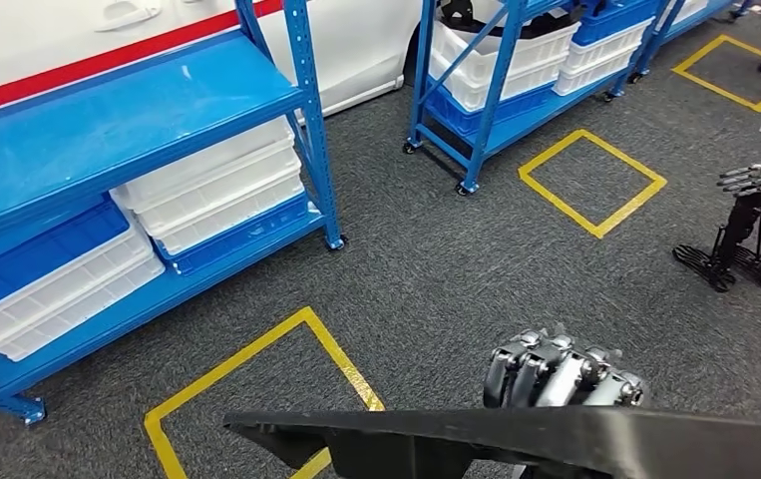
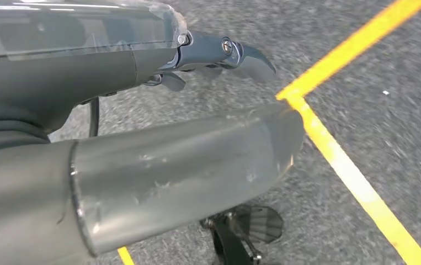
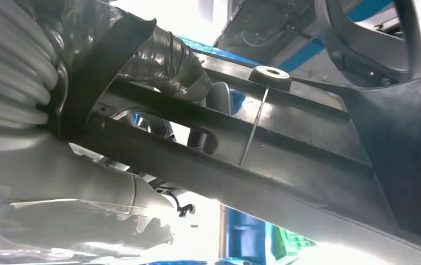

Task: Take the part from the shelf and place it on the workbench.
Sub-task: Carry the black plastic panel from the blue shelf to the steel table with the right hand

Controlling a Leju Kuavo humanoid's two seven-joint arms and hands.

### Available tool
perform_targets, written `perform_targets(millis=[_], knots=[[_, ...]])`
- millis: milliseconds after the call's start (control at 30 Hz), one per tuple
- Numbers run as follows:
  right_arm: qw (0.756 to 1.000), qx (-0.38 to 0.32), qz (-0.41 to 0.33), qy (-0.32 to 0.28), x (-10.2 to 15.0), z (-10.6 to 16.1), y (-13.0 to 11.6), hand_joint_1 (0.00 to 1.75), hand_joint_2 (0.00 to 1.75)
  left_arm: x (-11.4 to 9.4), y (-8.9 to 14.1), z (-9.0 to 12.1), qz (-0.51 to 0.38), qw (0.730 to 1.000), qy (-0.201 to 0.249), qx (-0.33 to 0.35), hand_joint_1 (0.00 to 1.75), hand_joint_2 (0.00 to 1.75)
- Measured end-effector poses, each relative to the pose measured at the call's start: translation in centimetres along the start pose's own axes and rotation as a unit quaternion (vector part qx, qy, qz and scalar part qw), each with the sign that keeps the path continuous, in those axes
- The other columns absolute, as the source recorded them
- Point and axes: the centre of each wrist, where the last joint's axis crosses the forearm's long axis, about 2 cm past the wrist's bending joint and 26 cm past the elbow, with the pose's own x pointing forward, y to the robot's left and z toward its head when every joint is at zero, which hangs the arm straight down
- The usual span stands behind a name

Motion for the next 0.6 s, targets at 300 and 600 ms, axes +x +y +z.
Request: perform_targets(millis=[300,600], knots=[[1.000,-0.005,-0.013,0.021,-0.5,0.7,0.5,1.59,1.75,0.0,-0.9,0.2,0.001,1.000,0.006,-0.003,0.00,0.00],[0.999,-0.011,-0.011,0.028,-0.1,1.1,0.6,1.59,1.75,0.1,-1.7,0.3,0.006,1.000,0.013,0.001,0.00,0.00]])
